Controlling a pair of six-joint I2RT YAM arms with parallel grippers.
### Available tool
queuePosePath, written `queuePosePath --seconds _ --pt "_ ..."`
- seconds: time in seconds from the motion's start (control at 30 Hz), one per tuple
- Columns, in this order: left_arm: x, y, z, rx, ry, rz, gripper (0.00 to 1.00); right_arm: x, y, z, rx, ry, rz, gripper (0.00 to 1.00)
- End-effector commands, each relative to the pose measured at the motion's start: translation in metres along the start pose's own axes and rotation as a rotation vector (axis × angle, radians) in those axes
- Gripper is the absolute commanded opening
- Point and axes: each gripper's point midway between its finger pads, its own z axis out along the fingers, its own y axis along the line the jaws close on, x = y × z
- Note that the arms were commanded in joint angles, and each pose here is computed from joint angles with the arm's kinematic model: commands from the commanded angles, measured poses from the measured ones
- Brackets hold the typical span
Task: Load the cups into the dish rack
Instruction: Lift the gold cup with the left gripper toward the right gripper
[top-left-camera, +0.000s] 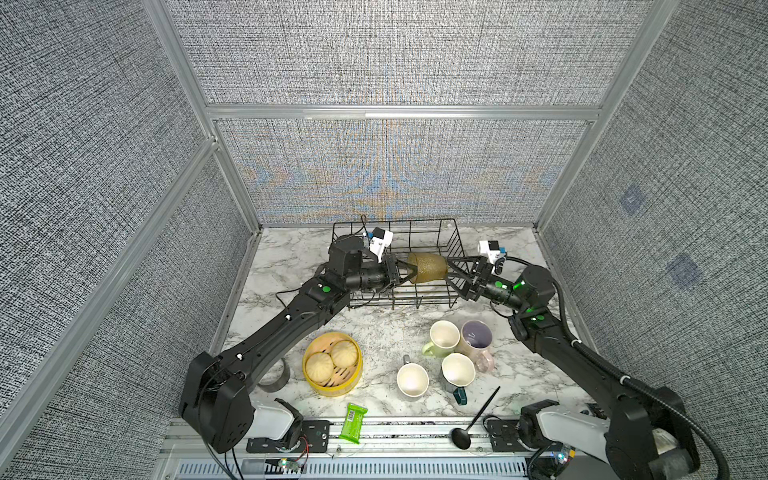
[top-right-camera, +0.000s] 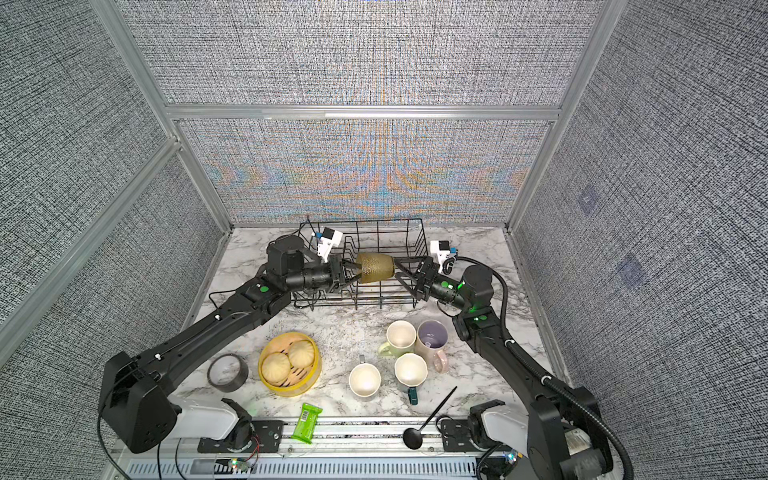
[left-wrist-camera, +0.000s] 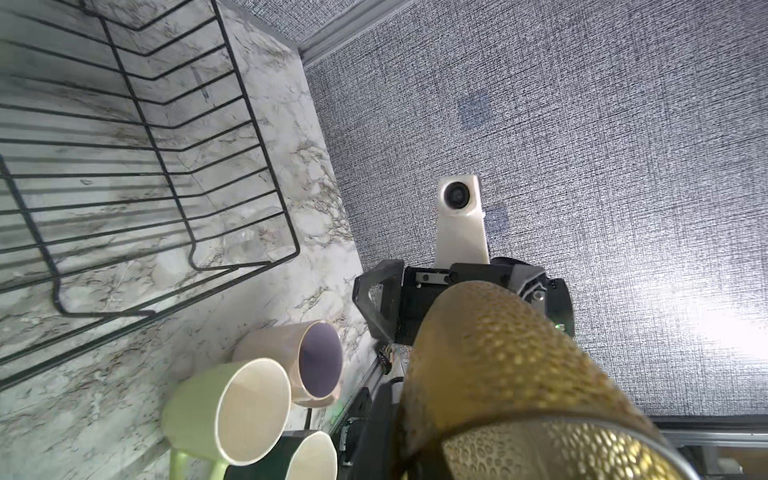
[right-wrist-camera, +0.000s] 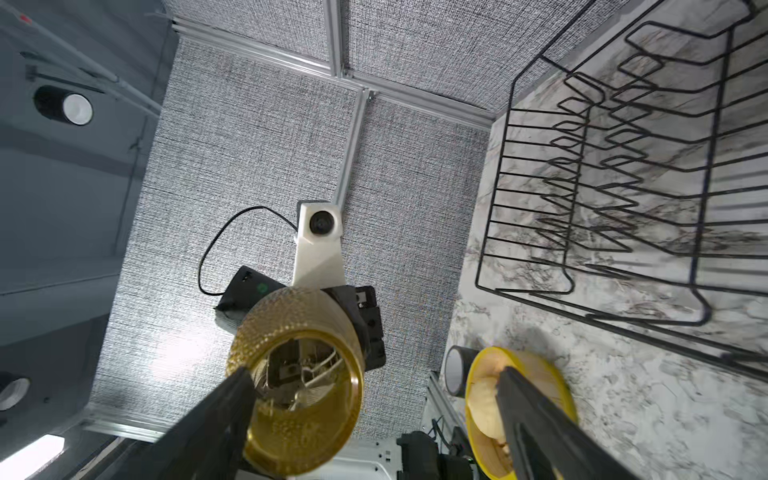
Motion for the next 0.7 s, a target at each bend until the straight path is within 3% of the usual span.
queuePosePath --seconds 0.0,0.23,0.47,0.67 --pt "-0.002 -0.010 0.003 0.040 0.013 0.005 0.00 0.010 0.035 0.002 -0.139 0.040 -0.046 0.93" --pt "-0.009 0.004 0.003 0.002 -0.047 -0.018 0.00 0.009 0.038 0.008 -0.166 0.028 -0.029 0.93" --pt "-0.012 -0.001 -0.009 0.050 -0.107 -0.005 0.00 -0.007 -0.014 -0.002 -0.026 -0.110 0.037 0.93" --pt "-0.009 0.012 -0.015 0.021 -0.126 -0.022 0.00 -0.006 -0.011 -0.001 -0.040 -0.100 0.010 0.93"
